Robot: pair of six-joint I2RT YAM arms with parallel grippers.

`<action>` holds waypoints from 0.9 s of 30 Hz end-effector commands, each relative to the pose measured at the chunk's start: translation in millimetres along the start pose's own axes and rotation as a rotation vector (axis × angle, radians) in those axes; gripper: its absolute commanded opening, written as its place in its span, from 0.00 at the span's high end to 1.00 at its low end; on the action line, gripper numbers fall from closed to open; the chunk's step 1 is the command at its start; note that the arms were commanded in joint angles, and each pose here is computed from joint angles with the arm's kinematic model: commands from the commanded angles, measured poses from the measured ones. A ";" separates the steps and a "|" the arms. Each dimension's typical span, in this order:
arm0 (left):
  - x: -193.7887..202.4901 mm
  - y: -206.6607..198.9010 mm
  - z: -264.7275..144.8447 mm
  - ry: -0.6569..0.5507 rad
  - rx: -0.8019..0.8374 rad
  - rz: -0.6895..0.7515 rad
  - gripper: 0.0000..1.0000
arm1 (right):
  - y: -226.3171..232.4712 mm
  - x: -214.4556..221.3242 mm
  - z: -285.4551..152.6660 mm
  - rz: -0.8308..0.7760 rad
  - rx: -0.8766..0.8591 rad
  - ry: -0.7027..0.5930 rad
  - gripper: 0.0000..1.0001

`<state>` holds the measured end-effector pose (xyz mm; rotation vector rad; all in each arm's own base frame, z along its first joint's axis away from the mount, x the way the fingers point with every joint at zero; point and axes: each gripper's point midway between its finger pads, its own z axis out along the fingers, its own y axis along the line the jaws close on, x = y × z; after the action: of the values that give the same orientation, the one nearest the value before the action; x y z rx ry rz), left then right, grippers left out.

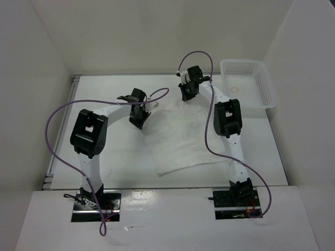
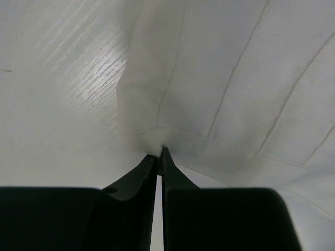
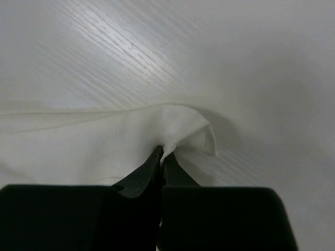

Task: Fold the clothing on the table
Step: Fold the skirt

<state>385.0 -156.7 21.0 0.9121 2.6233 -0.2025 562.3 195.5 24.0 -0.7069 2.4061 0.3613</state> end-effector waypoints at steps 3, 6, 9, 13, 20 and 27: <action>-18.6 9.6 -22.5 -0.056 -0.063 0.036 0.89 | 23.2 -27.5 -18.6 -0.045 0.026 -0.033 1.00; -30.2 15.8 -29.0 -0.081 -0.091 0.038 0.89 | 11.3 -53.2 -48.2 -0.045 0.122 -0.095 1.00; -44.1 32.0 -40.1 -0.118 -0.133 0.022 0.89 | 2.2 -72.8 -72.2 -0.031 0.202 -0.159 1.00; -65.0 60.5 -54.6 -0.174 -0.185 -0.012 0.89 | -9.1 -87.2 -101.2 -0.008 0.301 -0.214 1.00; -104.0 96.7 -78.1 -0.245 -0.274 -0.018 0.89 | -17.5 -86.4 -134.7 0.028 0.403 -0.265 1.00; -133.4 81.1 -105.3 -0.353 -0.168 -0.014 0.89 | -0.3 -82.1 -175.1 -0.017 0.369 -0.293 1.00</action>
<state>512.5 -130.8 159.8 0.6888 2.2892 -0.0258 541.0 158.0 157.0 -0.4829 2.2292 -0.0093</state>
